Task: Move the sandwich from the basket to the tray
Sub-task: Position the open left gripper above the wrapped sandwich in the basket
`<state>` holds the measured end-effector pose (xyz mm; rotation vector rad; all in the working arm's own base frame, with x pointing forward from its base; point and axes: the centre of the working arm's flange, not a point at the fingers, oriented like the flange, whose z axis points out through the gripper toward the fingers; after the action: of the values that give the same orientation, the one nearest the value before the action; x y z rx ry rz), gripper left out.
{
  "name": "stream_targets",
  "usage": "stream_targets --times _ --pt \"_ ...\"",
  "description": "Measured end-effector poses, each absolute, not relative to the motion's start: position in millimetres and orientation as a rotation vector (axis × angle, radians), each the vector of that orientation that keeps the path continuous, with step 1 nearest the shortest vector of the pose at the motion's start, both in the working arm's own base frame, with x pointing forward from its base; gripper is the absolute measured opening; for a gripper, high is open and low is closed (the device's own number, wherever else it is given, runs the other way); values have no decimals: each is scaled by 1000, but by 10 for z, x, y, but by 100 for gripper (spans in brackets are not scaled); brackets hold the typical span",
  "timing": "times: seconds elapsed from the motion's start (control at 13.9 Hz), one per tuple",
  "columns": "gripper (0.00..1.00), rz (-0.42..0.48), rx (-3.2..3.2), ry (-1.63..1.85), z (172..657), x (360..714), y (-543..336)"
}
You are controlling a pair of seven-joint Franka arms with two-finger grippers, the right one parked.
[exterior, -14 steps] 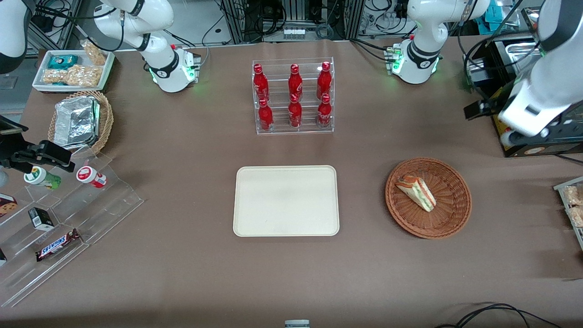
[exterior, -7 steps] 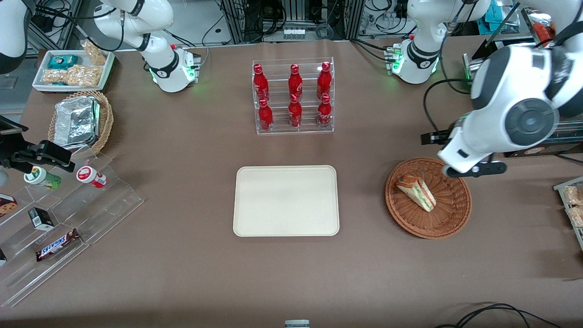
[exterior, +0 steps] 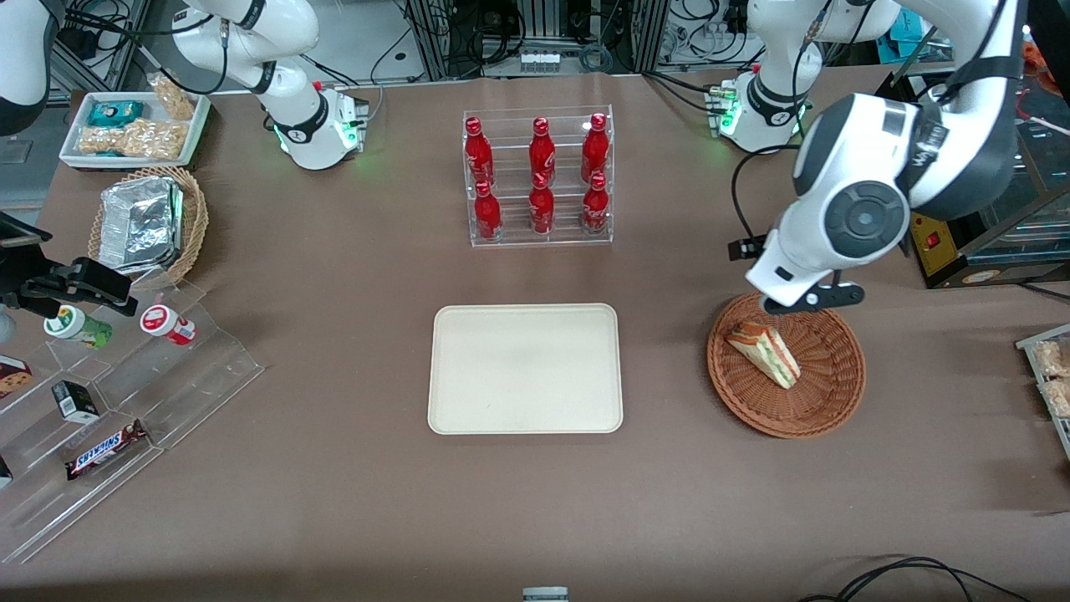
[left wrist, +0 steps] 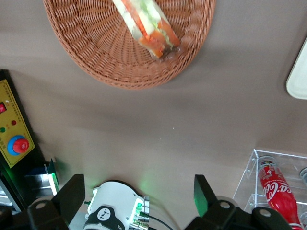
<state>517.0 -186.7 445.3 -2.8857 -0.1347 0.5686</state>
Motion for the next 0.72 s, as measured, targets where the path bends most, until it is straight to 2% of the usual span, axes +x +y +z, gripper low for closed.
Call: stream_targets --times 0.72 --pt "100 533 -2897 -123 4307 5095 -1920"
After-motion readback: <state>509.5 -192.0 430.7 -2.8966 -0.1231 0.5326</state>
